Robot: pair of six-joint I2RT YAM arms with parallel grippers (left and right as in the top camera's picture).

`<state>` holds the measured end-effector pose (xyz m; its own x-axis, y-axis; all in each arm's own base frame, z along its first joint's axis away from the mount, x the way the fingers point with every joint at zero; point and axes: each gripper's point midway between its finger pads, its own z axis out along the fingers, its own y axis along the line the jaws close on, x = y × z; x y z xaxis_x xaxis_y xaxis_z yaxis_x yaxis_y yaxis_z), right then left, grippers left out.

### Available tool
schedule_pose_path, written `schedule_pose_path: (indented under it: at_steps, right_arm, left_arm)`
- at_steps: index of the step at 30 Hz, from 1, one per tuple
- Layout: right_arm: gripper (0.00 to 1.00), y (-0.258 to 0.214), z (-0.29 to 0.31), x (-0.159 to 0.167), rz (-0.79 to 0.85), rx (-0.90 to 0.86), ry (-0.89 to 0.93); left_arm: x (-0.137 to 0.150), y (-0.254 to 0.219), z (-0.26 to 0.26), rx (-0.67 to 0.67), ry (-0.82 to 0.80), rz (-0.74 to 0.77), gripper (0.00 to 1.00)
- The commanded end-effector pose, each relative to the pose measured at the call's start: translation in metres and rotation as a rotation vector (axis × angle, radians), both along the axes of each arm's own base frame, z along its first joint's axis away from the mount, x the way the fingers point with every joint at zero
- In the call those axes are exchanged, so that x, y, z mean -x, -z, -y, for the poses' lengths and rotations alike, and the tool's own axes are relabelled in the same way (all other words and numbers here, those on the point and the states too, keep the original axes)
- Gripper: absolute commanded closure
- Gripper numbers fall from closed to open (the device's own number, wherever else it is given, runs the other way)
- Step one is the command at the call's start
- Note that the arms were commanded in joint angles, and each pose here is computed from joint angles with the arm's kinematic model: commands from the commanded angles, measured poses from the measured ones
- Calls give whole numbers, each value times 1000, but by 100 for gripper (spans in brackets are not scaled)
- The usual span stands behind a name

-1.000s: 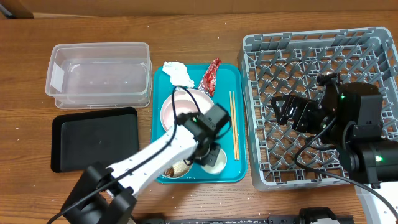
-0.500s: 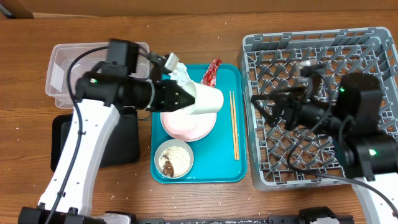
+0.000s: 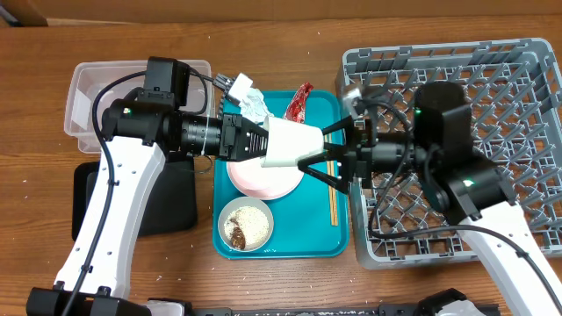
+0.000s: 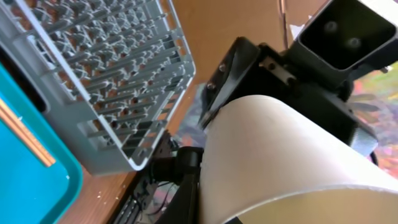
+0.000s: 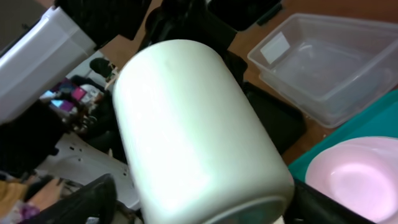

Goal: Sort waste into correct bins and load items into the dishwasher
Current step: 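Close the right gripper on the white cup held by the left gripper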

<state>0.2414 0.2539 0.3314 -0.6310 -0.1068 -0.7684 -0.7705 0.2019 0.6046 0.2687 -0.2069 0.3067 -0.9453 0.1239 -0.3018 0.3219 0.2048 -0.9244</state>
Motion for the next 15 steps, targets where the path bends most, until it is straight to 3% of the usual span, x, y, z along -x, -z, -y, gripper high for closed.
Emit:
schedule_pose_path:
  at_steps: [1, 5, 7, 12, 13, 14, 15]
  right_arm:
    - [27, -17, -9, 15, 45, -39, -77]
    - [39, -22, -7, 14, 70, -45, -64]
    - [40, -23, -4, 12, 77, -41, -43]
    - [44, -19, 12, -1, 71, 11, 89]
    - [46, -19, 14, -2, 71, 19, 107]
    - [46, -19, 15, -2, 71, 23, 116]
    - [47, -19, 16, -1, 72, 27, 125]
  left_arm:
    - [3, -5, 4, 31, 28, 22, 96]
    - [5, 2, 8, -10, 33, 24, 95]
    - [6, 7, 9, -36, 34, 20, 94]
    - [8, 10, 10, -54, 34, 14, 78]
    - [7, 10, 10, -55, 34, 15, 73]
    - [7, 11, 10, -60, 32, 15, 57]
    - [6, 12, 9, -69, 29, 16, 27]
